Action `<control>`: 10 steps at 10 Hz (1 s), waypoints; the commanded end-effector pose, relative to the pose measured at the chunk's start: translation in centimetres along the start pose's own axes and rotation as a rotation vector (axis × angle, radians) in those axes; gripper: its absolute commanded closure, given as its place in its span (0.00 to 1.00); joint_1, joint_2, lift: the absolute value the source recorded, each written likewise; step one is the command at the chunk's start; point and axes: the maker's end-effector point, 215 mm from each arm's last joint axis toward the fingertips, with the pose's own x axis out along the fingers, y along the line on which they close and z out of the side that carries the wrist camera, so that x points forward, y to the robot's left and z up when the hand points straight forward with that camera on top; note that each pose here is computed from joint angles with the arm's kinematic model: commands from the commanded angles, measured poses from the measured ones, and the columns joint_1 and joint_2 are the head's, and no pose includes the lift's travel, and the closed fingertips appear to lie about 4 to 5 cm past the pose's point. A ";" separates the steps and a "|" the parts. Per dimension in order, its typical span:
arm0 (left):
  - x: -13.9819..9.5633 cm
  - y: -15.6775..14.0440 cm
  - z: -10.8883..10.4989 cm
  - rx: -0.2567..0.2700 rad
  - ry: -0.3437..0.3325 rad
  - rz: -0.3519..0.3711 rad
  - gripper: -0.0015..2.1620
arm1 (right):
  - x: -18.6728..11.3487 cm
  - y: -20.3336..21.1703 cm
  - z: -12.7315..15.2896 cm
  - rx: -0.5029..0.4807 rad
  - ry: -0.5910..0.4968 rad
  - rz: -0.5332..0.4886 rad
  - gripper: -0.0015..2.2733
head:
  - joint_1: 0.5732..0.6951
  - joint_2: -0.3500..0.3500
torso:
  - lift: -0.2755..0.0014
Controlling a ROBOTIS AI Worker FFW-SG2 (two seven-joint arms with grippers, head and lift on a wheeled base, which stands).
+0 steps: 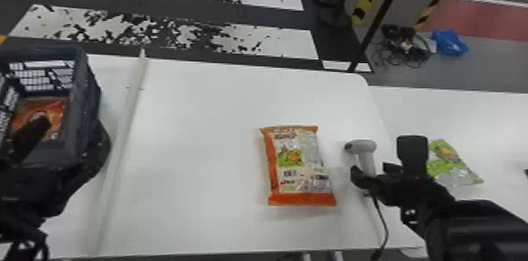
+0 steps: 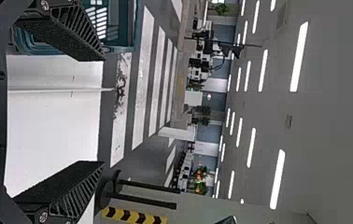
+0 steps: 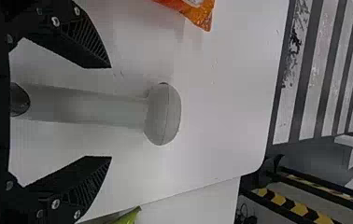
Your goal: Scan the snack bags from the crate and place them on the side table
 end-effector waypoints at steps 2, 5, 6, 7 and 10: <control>0.0 0.0 -0.1 0.000 0.001 0.000 0.04 | 1.3 -0.2 0.4 0.007 0.018 0.024 0.49 | 1.00 0.24 | 0.70; 0.0 0.0 0.0 -0.001 0.000 0.001 0.04 | 1.8 0.1 0.2 0.007 0.027 0.027 0.99 | 1.00 0.24 | 0.70; 0.0 0.0 -0.2 -0.003 0.002 0.003 0.04 | 1.8 0.1 0.3 0.009 0.025 0.028 0.99 | 1.00 0.24 | 0.70; 0.1 0.0 -0.1 -0.003 0.001 0.002 0.04 | 1.3 -0.1 0.5 0.011 0.016 0.024 0.99 | 1.00 0.24 | 0.70; 0.4 0.0 -0.3 -0.005 0.005 0.002 0.04 | -2.5 2.0 2.0 0.008 -0.013 0.048 0.99 | 1.00 0.25 | 0.70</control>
